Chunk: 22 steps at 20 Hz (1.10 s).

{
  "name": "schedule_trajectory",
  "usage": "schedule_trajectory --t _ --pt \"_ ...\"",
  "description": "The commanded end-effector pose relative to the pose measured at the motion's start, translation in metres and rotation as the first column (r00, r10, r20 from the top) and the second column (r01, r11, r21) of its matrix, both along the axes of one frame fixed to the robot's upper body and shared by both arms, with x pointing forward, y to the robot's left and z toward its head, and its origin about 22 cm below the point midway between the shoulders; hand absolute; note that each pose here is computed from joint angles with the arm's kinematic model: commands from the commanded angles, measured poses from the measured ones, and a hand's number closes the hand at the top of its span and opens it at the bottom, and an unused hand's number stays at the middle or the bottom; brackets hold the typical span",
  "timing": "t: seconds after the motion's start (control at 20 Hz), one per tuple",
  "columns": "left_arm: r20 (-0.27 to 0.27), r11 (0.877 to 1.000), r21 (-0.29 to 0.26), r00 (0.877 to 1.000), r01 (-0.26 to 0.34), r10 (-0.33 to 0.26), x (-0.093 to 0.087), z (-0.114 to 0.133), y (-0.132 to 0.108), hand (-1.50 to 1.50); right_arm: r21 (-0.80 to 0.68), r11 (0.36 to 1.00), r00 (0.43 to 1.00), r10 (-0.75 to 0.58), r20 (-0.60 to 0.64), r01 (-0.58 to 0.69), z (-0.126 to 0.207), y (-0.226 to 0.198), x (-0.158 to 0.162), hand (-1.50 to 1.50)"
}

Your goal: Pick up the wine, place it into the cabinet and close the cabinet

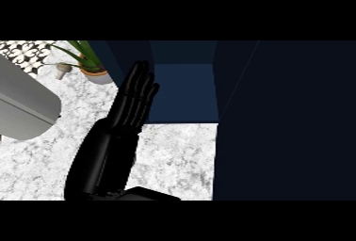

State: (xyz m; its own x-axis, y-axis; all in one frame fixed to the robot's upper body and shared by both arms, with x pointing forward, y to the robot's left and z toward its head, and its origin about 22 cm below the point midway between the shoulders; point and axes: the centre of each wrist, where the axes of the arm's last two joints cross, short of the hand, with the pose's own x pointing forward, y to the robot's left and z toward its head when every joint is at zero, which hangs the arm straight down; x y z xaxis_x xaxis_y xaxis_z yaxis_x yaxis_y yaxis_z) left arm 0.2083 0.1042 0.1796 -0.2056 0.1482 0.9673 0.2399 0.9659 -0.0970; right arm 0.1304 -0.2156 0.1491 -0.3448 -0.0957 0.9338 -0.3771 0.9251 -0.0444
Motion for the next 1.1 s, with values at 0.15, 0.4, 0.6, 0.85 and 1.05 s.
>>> schedule_trajectory --t 0.15,0.4,0.6,0.85,1.05 --pt "0.001 1.000 -0.009 1.000 -0.013 0.013 -0.011 0.024 -0.025 -1.50 0.003 1.000 0.999 0.012 0.041 -0.012 0.040 0.002 -0.037 -1.50" --pt "-0.043 1.000 -0.024 0.999 -0.016 0.015 -0.045 0.030 -0.031 -1.50 0.013 1.000 1.000 0.020 0.022 -0.020 0.039 0.007 -0.039 -1.50" --pt "-0.046 0.999 -0.006 0.998 -0.043 0.042 -0.037 0.037 -0.033 -1.50 0.013 1.000 1.000 -0.004 0.019 0.003 0.047 0.003 -0.046 -1.50" --pt "-0.010 0.998 -0.003 0.998 -0.067 0.067 -0.041 0.056 -0.032 -1.50 0.003 1.000 1.000 -0.009 0.009 0.009 0.047 0.005 -0.037 -1.50" --pt "0.009 0.994 0.016 0.994 -0.108 0.108 -0.046 0.051 -0.013 -1.50 0.006 1.000 0.999 0.011 0.035 -0.011 0.059 0.007 -0.044 -1.50"
